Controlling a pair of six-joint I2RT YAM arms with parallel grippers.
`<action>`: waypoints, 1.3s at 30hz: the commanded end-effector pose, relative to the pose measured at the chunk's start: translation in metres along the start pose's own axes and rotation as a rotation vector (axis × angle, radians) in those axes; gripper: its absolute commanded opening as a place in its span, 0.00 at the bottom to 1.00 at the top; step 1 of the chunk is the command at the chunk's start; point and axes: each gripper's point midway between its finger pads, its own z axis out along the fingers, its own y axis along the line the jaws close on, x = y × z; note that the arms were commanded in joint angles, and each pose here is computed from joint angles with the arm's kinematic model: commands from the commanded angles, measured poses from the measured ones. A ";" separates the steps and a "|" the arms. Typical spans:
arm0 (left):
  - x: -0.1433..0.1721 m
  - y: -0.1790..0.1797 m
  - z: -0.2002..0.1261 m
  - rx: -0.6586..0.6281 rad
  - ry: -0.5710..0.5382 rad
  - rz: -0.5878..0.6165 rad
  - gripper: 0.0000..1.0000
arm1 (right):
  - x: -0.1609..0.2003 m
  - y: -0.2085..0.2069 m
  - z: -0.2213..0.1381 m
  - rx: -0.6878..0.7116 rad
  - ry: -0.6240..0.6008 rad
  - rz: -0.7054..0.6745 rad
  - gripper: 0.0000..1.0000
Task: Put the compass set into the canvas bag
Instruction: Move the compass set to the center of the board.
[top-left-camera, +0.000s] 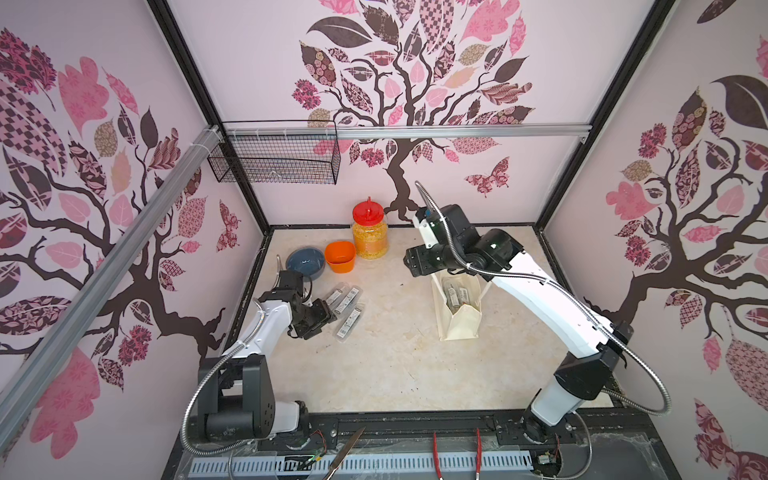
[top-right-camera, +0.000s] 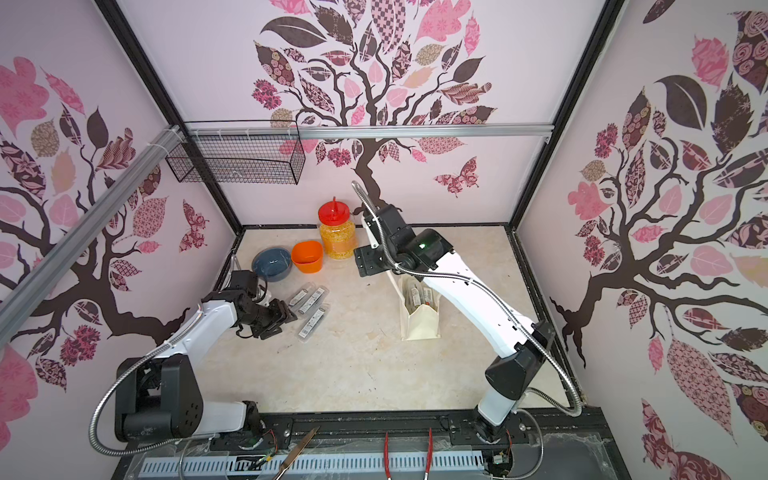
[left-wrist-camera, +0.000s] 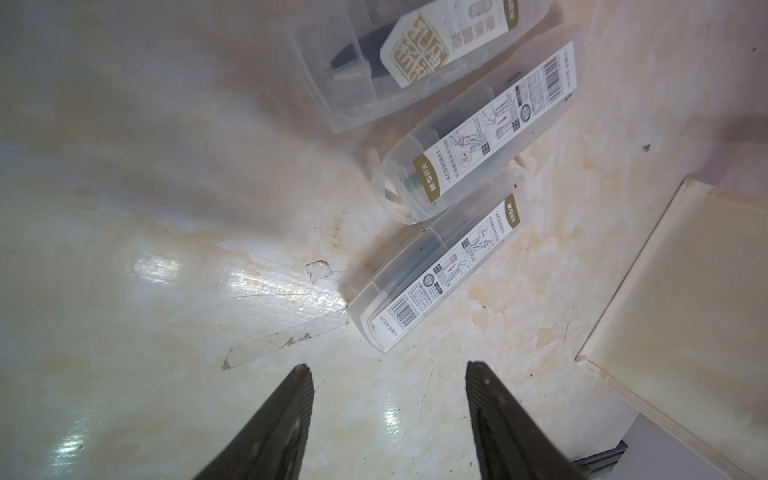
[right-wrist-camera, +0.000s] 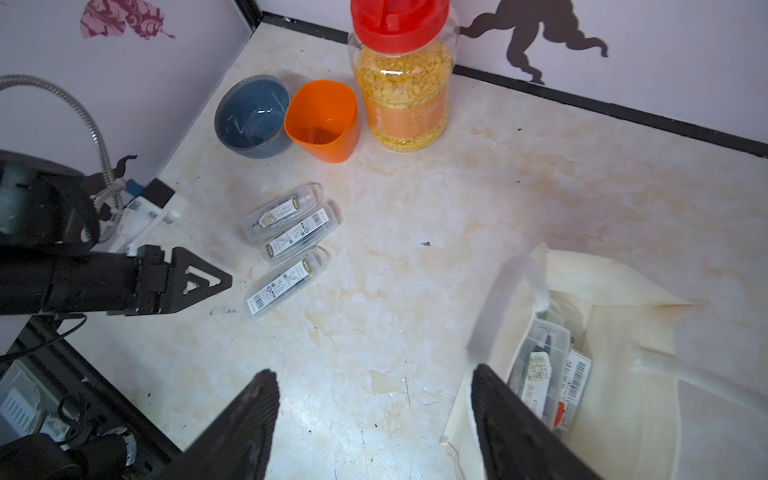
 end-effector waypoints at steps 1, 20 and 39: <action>-0.010 -0.004 0.001 -0.069 -0.008 0.090 0.63 | 0.019 0.031 0.025 -0.057 0.069 -0.016 0.76; 0.001 -0.022 0.044 -0.015 0.122 0.156 0.63 | 0.079 0.042 0.078 -0.082 0.135 0.091 0.80; 0.028 -0.089 0.063 0.193 0.208 0.133 0.62 | 0.085 0.016 0.090 -0.021 0.188 0.086 0.83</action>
